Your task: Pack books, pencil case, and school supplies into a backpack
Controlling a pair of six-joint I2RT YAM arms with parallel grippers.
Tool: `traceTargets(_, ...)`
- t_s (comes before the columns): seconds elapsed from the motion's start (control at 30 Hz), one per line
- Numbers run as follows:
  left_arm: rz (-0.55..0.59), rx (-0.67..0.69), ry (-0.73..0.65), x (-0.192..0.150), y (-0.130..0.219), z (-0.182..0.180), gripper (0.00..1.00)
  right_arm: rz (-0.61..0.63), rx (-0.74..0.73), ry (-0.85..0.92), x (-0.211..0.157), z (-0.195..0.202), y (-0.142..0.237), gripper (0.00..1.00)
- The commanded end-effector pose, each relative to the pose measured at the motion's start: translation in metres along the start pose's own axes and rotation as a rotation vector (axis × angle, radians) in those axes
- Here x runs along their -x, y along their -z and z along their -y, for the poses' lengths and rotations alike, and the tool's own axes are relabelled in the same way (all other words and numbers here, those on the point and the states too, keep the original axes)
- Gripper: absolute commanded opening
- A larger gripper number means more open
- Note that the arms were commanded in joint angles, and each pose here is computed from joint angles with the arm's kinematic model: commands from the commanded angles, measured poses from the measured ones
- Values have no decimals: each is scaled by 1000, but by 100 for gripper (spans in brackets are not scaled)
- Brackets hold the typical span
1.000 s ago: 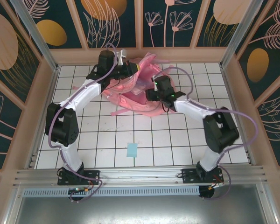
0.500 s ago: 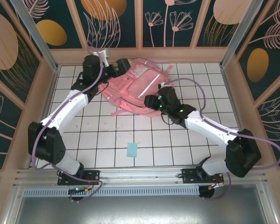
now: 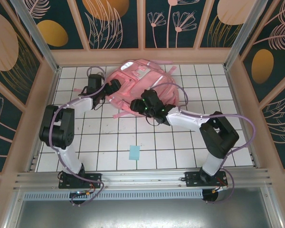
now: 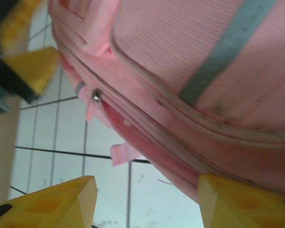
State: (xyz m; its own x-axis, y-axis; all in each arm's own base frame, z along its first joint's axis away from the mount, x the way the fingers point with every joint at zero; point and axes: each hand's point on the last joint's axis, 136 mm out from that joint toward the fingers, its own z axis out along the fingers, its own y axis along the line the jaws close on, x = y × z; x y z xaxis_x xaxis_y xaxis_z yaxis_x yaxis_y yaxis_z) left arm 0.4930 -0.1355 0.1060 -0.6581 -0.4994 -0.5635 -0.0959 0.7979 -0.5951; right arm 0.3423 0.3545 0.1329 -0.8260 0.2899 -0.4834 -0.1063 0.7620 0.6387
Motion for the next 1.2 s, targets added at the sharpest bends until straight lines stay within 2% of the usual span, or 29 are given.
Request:
traceTargets(0.0,24,-55,11,6,-18,6,88,0,123,-62,8,-44,0,57)
traceTargets(0.13,-82,-112,42,-23,-40,2,43,-26,160,-75,-1,-56,0,55)
traceTargets(0.23,-101,-152,97,-38,-36,0,26,-44,152,-84,-8,-53,-1,55)
traceTargets(0.37,-107,-279,227,-55,-6,14,2,-78,122,-106,-20,-40,-6,54)
traceTargets(0.43,-80,-341,272,-58,15,31,0,-101,111,-127,-27,-34,-9,54)
traceTargets(0.57,-7,-372,270,-59,49,59,0,-140,81,-187,-39,-21,-14,54)
traceTargets(0.67,56,-386,282,-57,66,66,0,-150,66,-237,-47,-11,-13,41)
traceTargets(0.7,70,-386,283,-56,68,67,0,-150,68,-253,-49,-8,-11,40)
traceTargets(0.9,93,-404,310,-53,70,67,0,-180,34,-279,-63,1,-4,44)
traceTargets(1.17,107,-432,338,-50,79,72,0,-139,18,-323,-54,0,-25,52)
